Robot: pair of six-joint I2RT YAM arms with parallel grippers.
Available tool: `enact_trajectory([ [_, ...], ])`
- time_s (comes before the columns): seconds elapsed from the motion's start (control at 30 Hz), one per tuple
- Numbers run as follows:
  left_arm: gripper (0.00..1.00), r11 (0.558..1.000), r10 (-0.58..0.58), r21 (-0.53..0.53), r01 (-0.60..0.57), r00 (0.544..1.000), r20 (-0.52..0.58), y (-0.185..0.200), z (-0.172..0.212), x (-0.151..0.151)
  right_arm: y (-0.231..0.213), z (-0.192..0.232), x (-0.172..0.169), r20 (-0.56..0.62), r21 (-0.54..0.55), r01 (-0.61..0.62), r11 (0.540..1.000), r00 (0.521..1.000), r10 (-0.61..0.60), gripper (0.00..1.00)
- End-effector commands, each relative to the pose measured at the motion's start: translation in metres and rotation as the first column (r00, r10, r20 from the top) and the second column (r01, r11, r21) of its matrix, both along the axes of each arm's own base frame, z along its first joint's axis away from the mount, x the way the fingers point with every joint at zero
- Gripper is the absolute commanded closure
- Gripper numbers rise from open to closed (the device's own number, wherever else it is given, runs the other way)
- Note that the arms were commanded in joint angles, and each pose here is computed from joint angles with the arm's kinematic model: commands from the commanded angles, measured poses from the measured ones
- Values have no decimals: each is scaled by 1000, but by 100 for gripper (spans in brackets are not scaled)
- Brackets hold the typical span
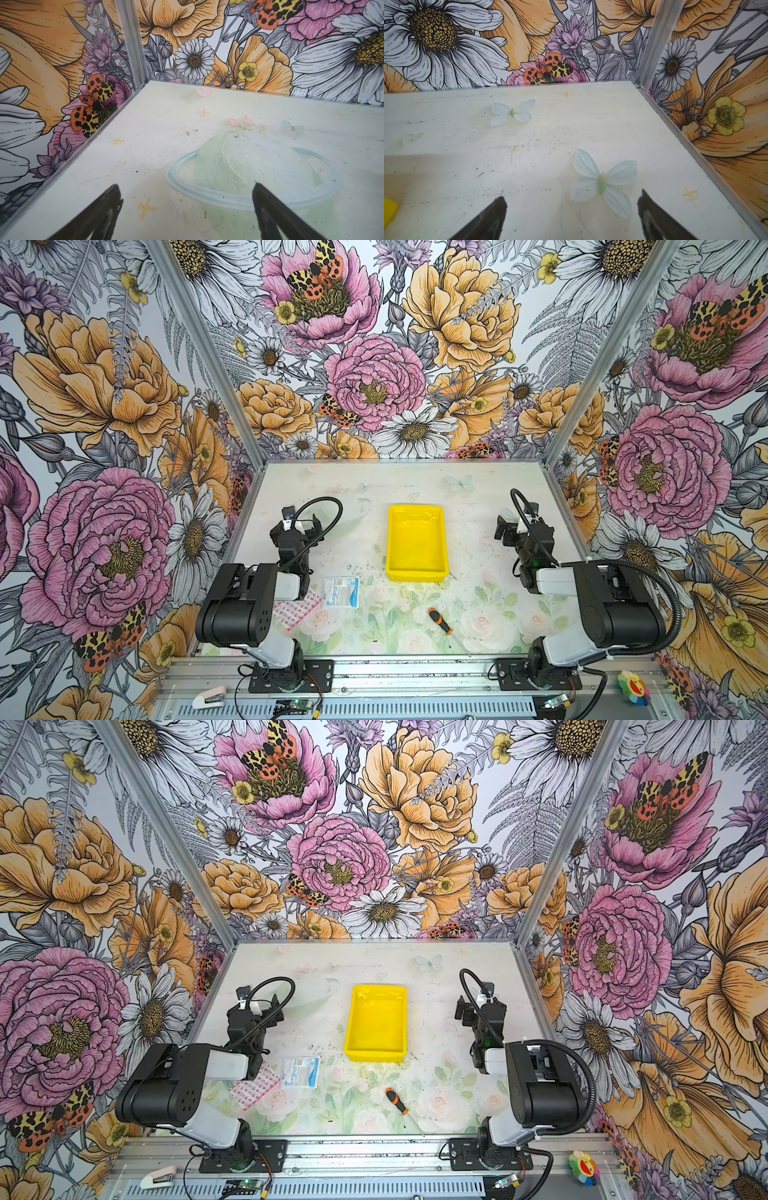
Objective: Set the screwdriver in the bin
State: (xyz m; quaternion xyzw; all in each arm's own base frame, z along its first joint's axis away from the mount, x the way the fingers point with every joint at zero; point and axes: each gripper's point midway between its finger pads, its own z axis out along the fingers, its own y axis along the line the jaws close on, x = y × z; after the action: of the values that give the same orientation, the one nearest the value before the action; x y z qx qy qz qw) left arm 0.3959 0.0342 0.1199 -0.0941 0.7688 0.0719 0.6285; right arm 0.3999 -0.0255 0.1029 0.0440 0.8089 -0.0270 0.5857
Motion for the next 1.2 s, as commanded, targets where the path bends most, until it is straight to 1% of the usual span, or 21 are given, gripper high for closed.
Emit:
enact_trajectory([
  [0.0, 1, 1000, 0, -13, 1, 999, 42, 2, 13, 3, -1, 11, 1, 36, -24, 14, 1000, 999, -13, 1],
  [0.07, 1, 1000, 16, -14, -16, 998, 54, 3, 20, 0, 0, 18, 0, 36, -25, 13, 1000, 999, -12, 1],
  [0.17, 1, 1000, 22, -15, -21, 999, 40, 4, 30, -4, 5, 27, -2, 26, -30, -12, 999, 1000, 12, 1],
  [0.27, 1, 1000, 8, -24, -8, 1000, -26, 2, 39, -8, 10, 35, -6, 3, -34, -25, 999, 1000, 25, 1],
  [0.4, 1, 993, -57, -103, 52, 997, -49, -11, 54, -18, 14, 39, -12, -102, -44, 11, 999, 995, -16, 1],
  [0.53, 1, 978, -51, -206, 27, 993, -110, -14, 59, -35, 17, 43, -22, -216, -1, 64, 998, 974, -63, 1],
  [0.6, 1, 966, -71, -256, 36, 989, -132, -20, 60, -43, 22, 44, -28, -269, 29, 77, 997, 961, -67, 1],
  [0.7, 1, 948, -135, -306, 82, 979, -155, -38, 64, -53, 40, 45, -39, -335, 90, 53, 994, 942, -20, 1],
  [0.77, 1, 945, -179, -303, 122, 970, -167, -53, 69, -60, 53, 44, -50, -379, 93, 31, 995, 925, 7, 0],
  [0.87, 1, 933, -272, -288, 215, 946, -175, -81, 77, -69, 78, 41, -66, -430, 101, -28, 995, 900, 69, 1],
  [1.07, 1, 870, -441, -315, 379, 884, -155, -124, 87, -88, 123, 36, -100, -449, 149, -155, 977, 869, 207, 1],
  [1.17, 1, 824, -523, -336, 456, 840, -141, -142, 91, -96, 139, 33, -117, -464, 191, -199, 961, 845, 267, 1],
])
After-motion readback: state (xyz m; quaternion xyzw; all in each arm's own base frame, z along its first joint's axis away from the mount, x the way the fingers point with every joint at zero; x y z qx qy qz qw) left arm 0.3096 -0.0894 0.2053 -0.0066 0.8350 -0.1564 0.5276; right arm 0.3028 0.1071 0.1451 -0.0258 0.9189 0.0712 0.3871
